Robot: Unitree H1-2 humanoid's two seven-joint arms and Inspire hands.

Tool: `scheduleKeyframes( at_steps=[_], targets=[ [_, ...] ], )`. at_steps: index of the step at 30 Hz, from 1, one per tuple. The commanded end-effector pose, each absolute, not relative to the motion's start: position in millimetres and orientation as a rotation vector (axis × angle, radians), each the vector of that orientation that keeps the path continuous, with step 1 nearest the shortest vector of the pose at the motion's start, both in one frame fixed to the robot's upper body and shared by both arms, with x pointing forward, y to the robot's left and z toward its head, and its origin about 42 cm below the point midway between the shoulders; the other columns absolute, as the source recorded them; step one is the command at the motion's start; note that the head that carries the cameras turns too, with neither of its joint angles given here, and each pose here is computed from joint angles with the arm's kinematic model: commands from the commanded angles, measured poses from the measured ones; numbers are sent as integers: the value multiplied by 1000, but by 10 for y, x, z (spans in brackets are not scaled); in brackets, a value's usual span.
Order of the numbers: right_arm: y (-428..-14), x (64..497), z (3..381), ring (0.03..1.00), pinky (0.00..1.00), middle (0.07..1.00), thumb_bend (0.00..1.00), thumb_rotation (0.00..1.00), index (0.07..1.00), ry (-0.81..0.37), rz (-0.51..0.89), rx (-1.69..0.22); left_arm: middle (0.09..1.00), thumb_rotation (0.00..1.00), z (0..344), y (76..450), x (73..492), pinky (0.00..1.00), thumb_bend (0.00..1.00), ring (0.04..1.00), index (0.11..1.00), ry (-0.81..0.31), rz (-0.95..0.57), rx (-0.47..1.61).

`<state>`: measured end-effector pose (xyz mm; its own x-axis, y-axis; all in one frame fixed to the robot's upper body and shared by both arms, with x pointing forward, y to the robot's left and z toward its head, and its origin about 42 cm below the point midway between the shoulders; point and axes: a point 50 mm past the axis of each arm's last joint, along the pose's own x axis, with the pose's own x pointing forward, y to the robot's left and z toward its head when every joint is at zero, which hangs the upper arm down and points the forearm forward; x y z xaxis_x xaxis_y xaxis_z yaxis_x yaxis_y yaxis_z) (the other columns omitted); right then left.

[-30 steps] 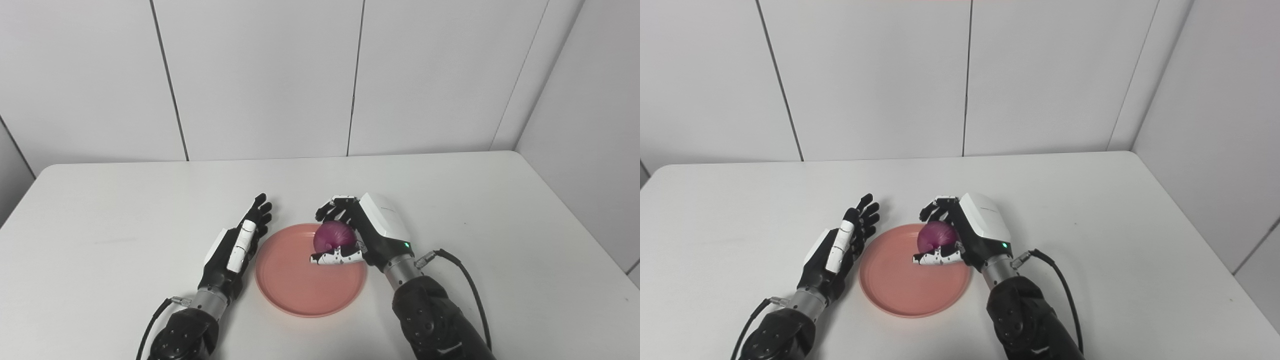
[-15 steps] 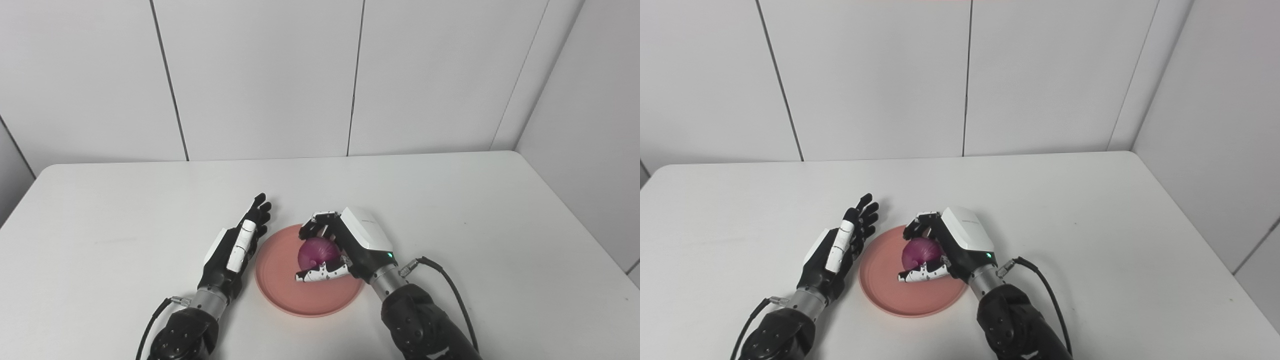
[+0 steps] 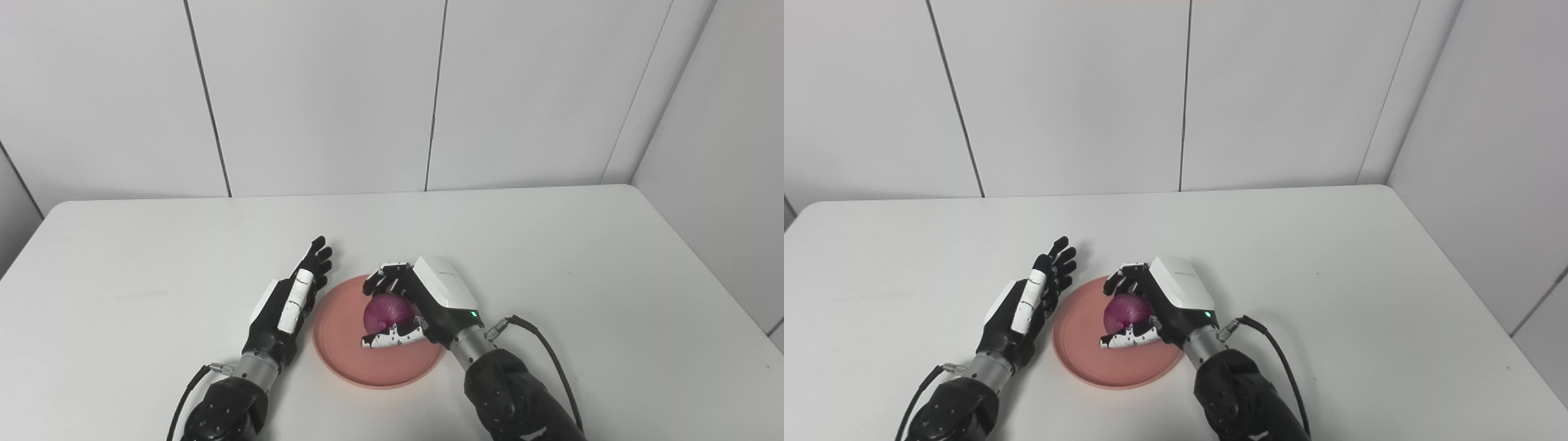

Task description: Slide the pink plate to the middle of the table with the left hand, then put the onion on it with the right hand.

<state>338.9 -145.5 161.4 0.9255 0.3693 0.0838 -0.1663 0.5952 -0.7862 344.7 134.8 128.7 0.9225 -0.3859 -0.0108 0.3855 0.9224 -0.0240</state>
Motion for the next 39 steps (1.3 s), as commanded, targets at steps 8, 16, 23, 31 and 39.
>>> scheduleKeyframes(
  at_steps=[8, 16, 23, 31, 39],
  targets=[
    [-1486, 3364, 1832, 707, 637, 730, 824, 548, 742, -282, 287, -827, 985, 1000, 1517, 1274, 3560, 987, 804, 982, 988, -84, -407, -22],
    [-1530, 3335, 1854, 749, 692, 779, 792, 844, 804, -324, 314, -819, 982, 1000, 1523, 1284, 3559, 1000, 814, 984, 986, -78, -402, -22],
    [-1593, 3313, 1917, 828, 751, 855, 779, 969, 867, -357, 294, -779, 983, 1000, 1512, 1291, 3562, 1000, 817, 990, 986, -76, -400, -16],
    [-1800, 3371, 2058, 845, 769, 879, 747, 1000, 879, -358, 216, -652, 978, 1000, 1500, 1315, 3568, 1000, 825, 985, 982, -72, -391, 4],
    [-2022, 3495, 2093, 897, 844, 910, 685, 1000, 906, -331, 175, -568, 984, 1000, 1502, 1343, 3571, 1000, 822, 991, 986, -70, -383, 3]
  ],
)
